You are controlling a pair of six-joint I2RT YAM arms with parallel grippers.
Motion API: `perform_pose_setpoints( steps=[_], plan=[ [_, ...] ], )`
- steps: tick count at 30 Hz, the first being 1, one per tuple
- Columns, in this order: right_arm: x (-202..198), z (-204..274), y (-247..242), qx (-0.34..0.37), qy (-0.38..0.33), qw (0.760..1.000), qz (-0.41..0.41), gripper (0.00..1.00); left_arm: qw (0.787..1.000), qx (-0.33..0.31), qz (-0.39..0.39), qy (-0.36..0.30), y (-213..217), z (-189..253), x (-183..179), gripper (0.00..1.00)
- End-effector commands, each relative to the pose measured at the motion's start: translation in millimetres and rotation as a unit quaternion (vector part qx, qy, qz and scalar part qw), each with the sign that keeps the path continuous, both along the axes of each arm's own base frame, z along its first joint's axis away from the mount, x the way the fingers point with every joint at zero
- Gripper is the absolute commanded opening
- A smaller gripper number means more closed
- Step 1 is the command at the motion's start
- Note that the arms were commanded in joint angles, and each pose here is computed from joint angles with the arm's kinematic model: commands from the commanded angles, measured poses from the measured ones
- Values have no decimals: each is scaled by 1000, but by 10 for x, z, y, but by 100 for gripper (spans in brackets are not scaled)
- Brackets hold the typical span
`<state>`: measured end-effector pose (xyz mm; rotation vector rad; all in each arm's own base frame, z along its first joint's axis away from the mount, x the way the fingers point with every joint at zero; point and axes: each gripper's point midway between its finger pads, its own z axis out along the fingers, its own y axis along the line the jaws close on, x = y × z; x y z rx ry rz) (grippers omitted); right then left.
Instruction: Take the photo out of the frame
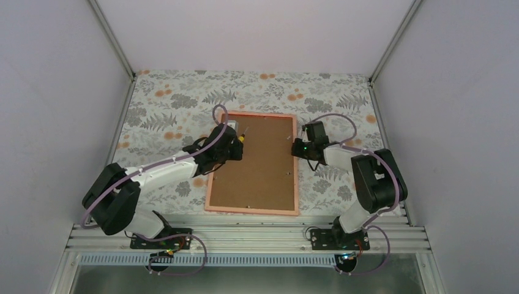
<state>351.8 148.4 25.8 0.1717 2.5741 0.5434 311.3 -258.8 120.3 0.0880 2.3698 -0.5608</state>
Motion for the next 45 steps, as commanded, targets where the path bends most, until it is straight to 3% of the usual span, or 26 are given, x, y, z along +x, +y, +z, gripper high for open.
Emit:
perform_pose_setpoints(
  steps=[1, 7, 15, 18, 23, 28, 39, 45],
  plan=[
    [117, 112, -264, 37, -12, 997, -71, 5, 1000, 11, 19, 5, 190, -59, -58, 2],
    [99, 127, -451, 24, -12, 995, -92, 13, 1000, 9, 25, 6, 294, -58, -156, 2],
    [-179, 140, -409, 17, 15, 998, -54, 37, 1000, -1, 23, -4, 336, 55, -214, 2],
    [-339, 135, -352, 19, 37, 999, -19, 51, 1000, -5, 20, -9, 339, 106, -228, 2],
    [-761, 80, -293, 14, 86, 996, 15, 62, 1000, -7, 13, -14, 340, 140, -251, 2],
    [-1177, 81, -201, 23, 114, 992, 39, 67, 1000, -11, 5, -17, 333, 159, -270, 2],
    [-1590, 28, 131, 18, 169, 983, 74, 72, 1000, -14, 1, -27, 381, 204, -318, 2],
    [-1769, 112, 568, 55, 168, 977, 117, 73, 999, -9, 0, -33, 426, 215, -323, 2]
  ],
)
